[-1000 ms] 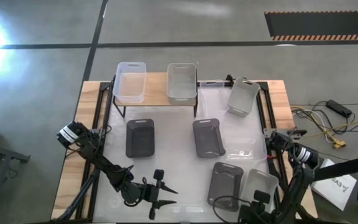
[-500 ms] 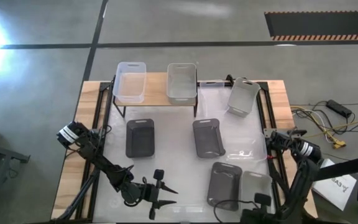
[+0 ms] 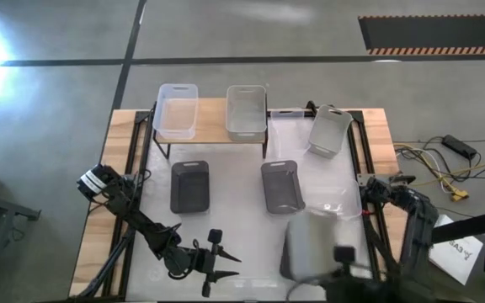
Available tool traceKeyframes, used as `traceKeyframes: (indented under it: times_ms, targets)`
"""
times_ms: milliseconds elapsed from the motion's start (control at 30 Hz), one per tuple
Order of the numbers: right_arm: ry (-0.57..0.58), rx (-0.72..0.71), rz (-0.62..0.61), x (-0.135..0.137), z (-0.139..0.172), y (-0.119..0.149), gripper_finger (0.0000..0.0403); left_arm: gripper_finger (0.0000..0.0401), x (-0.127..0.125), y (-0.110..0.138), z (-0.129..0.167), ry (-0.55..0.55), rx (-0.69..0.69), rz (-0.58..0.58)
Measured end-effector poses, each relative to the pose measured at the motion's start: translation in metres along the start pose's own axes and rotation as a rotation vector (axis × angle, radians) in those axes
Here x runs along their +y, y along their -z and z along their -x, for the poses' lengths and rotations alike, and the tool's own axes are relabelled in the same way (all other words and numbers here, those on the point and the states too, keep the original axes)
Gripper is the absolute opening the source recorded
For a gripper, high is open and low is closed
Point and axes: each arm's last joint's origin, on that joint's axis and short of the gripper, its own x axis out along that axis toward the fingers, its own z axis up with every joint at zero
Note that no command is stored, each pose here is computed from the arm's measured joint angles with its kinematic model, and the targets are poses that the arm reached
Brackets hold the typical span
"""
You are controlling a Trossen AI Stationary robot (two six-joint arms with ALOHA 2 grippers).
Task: Stack baskets on shelf by color
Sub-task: Stack the right gray bin on top of the gray bin on the shelf
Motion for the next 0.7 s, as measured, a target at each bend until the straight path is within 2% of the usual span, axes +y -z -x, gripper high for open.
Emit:
traceKeyframes:
  times_ms: [133, 267, 367, 500, 600, 700]
  targets:
    - [0.083, -0.065, 0.132, -0.037, -0.012, -0.045, 0.0009, 0.0143, 0.0, 0.0, 0.0, 0.0, -0.001, 0.0]
    - [0.183, -0.049, 0.232, -0.091, -0.033, -0.087, 0.0009, 0.0143, 0.0, 0.0, 0.0, -0.014, -0.001, -0.007]
    - [0.264, -0.024, 0.274, -0.146, -0.055, -0.117, 0.0009, 0.0143, 0.002, 0.0, 0.0, -0.073, -0.003, -0.008]
    - [0.295, -0.01, 0.301, -0.221, -0.078, -0.148, 0.0008, 0.0143, 0.004, 0.0, 0.0, -0.116, -0.004, -0.008]
    - [0.328, -0.02, 0.316, -0.275, -0.09, -0.162, 0.0008, 0.0143, 0.004, -0.001, 0.0, -0.126, -0.005, -0.007]
    - [0.362, -0.021, 0.278, -0.33, -0.097, -0.166, 0.0008, 0.0143, 0.004, -0.001, 0.0, -0.138, -0.007, -0.006]
